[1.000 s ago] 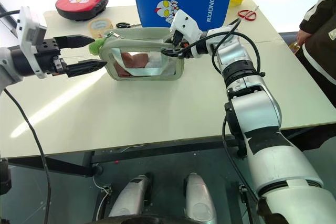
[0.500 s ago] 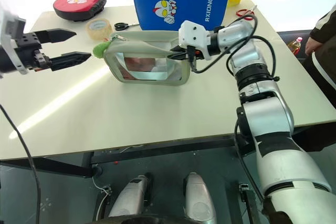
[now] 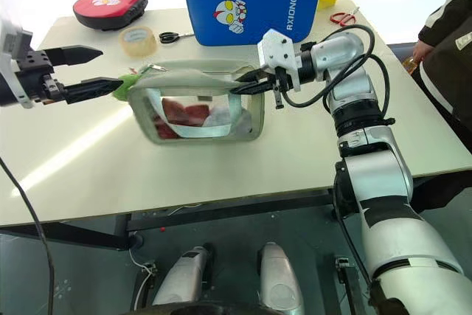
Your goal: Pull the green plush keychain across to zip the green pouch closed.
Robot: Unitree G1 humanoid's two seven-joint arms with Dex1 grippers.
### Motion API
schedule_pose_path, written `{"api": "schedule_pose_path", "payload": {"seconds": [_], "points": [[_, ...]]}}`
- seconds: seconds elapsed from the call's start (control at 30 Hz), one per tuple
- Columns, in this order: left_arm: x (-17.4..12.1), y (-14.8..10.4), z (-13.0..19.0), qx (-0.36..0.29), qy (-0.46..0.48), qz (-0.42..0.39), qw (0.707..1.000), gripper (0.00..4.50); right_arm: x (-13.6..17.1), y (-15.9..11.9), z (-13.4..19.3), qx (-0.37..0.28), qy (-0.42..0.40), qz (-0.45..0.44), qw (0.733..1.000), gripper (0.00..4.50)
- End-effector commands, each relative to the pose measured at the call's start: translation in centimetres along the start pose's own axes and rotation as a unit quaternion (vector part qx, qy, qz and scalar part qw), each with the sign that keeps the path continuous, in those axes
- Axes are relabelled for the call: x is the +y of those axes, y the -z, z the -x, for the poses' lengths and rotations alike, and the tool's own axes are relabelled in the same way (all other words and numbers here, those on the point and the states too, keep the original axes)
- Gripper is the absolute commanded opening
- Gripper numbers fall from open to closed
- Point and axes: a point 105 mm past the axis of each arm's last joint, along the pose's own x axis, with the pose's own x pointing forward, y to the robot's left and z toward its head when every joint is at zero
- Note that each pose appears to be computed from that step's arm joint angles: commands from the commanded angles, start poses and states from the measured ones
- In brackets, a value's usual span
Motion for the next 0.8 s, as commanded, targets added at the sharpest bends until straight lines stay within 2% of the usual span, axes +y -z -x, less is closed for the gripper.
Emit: {"api": "schedule_pose_path", "payload": {"seconds": [0.03, 0.17, 0.43, 0.63, 0.8], "points": [[0.1, -1.6, 1.0, -0.017, -0.013, -0.026, 0.999, 4.5, -0.5, -2.0, 0.6, -0.023, 0.016, 0.048, 0.998, 0.02], [0.1, -1.7, 1.0, -0.016, -0.014, -0.028, 0.999, 4.5, 1.2, -0.5, -0.4, -0.013, 0.005, 0.056, 0.998, 0.02], [0.3, -1.8, 1.0, -0.014, -0.014, -0.03, 0.999, 4.5, -0.7, -1.9, -0.1, -0.027, 0.052, 0.051, 0.997, 0.02], [0.1, -1.7, 0.8, -0.014, -0.008, -0.03, 0.999, 4.5, -0.5, -1.4, 0.0, -0.017, 0.056, 0.041, 0.997, 0.02], [0.0, -1.6, 0.7, -0.012, -0.003, -0.028, 1.0, 4.5, 0.9, 0.1, -0.5, 0.01, 0.033, 0.033, 0.999, 0.02]]}}
